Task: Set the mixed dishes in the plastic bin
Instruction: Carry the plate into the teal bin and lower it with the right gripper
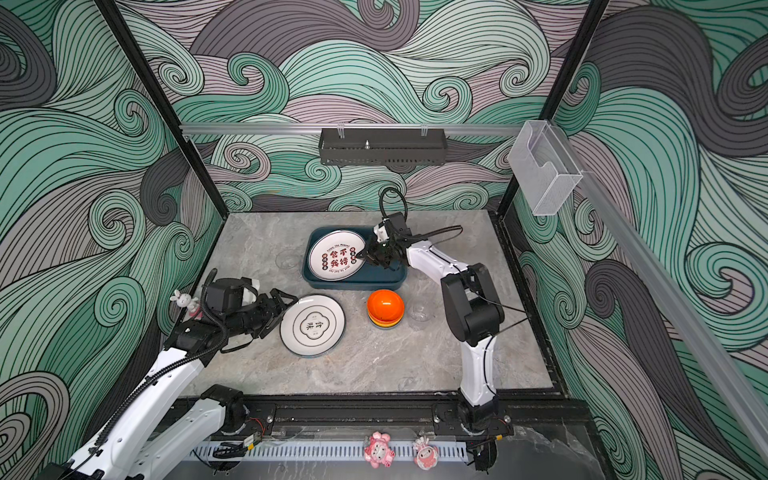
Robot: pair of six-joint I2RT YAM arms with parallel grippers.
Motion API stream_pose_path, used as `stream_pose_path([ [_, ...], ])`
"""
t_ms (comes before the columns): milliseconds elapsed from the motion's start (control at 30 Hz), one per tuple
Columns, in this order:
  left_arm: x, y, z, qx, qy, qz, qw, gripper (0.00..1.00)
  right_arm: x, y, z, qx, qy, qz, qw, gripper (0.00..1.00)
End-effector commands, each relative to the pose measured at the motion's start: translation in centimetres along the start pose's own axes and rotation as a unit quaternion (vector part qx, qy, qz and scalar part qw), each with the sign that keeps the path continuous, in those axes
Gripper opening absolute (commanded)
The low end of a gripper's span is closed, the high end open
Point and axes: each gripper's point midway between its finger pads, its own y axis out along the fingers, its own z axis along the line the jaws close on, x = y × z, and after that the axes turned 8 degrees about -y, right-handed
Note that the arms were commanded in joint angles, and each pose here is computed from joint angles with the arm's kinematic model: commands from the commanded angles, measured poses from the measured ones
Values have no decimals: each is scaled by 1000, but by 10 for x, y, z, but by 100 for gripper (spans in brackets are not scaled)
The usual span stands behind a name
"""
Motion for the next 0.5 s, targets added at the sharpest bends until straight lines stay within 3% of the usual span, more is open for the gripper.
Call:
stream_pose_path([
  [0, 2, 1, 11, 20, 3, -8, 1000, 86, 19, 4, 3, 4, -10, -17, 1000, 0],
  [467, 5, 17, 34, 67, -16, -5, 998, 86, 31, 46, -30, -10, 11, -2, 1000, 0],
])
